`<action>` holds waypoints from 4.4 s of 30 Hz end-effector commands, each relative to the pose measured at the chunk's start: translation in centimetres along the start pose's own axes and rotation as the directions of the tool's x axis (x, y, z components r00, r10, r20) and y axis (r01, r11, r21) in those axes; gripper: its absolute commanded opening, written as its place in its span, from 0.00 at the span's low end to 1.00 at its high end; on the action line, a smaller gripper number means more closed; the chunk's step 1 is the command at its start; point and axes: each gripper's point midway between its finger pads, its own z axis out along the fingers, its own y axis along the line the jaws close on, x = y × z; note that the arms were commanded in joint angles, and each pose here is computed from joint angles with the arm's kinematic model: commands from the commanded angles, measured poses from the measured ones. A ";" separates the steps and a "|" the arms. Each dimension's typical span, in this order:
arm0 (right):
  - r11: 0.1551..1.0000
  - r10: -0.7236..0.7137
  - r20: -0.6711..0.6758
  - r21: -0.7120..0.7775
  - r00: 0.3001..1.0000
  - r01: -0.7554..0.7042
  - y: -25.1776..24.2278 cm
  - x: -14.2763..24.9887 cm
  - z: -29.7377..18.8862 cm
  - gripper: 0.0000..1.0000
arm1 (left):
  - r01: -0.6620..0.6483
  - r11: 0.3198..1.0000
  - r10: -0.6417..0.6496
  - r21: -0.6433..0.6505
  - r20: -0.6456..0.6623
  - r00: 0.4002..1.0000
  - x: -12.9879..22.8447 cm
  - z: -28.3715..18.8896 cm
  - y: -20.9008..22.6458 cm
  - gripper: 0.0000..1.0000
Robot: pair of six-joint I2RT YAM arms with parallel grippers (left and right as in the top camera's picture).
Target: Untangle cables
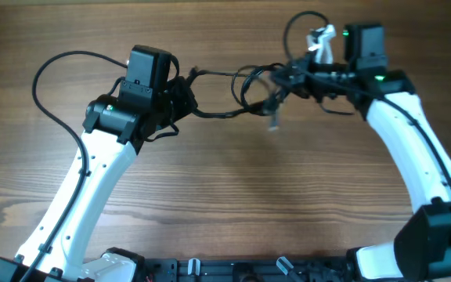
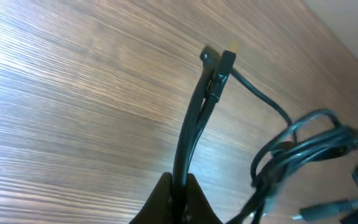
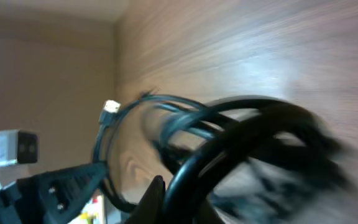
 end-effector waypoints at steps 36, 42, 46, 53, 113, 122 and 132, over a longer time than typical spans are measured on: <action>0.865 -0.184 -0.109 0.454 0.977 0.214 -10.2 1.8 -4.8 0.04 | -0.315 0.921 0.381 0.230 -0.354 0.854 6.4 7.6 -0.9 0.29; 0.864 -0.187 -0.109 0.454 0.976 0.216 -10.2 1.8 -4.8 0.04 | -0.360 0.875 0.442 0.323 -0.232 0.867 4.9 8.1 -3.9 0.43; 0.860 -0.189 -0.110 0.461 0.976 0.219 -10.3 1.8 -4.8 0.04 | -0.442 0.808 0.533 0.389 -0.167 0.829 6.2 8.8 -6.9 0.50; 0.860 -0.190 -0.109 0.461 0.976 0.219 -10.3 1.8 -4.8 0.04 | -0.433 0.812 0.553 0.391 -0.280 0.784 10.8 13.4 -7.0 0.51; 0.921 -0.218 -0.092 0.309 0.972 0.236 -7.5 1.5 -3.6 0.34 | -0.476 0.783 0.569 0.400 -0.154 0.808 13.4 18.7 -11.2 0.04; 0.917 -0.253 -0.082 0.296 0.964 0.266 -6.9 1.2 -3.1 0.39 | -0.542 0.651 0.585 0.532 0.105 0.805 8.6 5.4 -17.1 0.04; 0.915 -0.197 -0.048 0.351 0.979 0.201 -7.6 0.7 -3.3 0.38 | -0.462 0.734 0.442 0.498 0.167 0.882 4.3 1.1 -16.5 0.04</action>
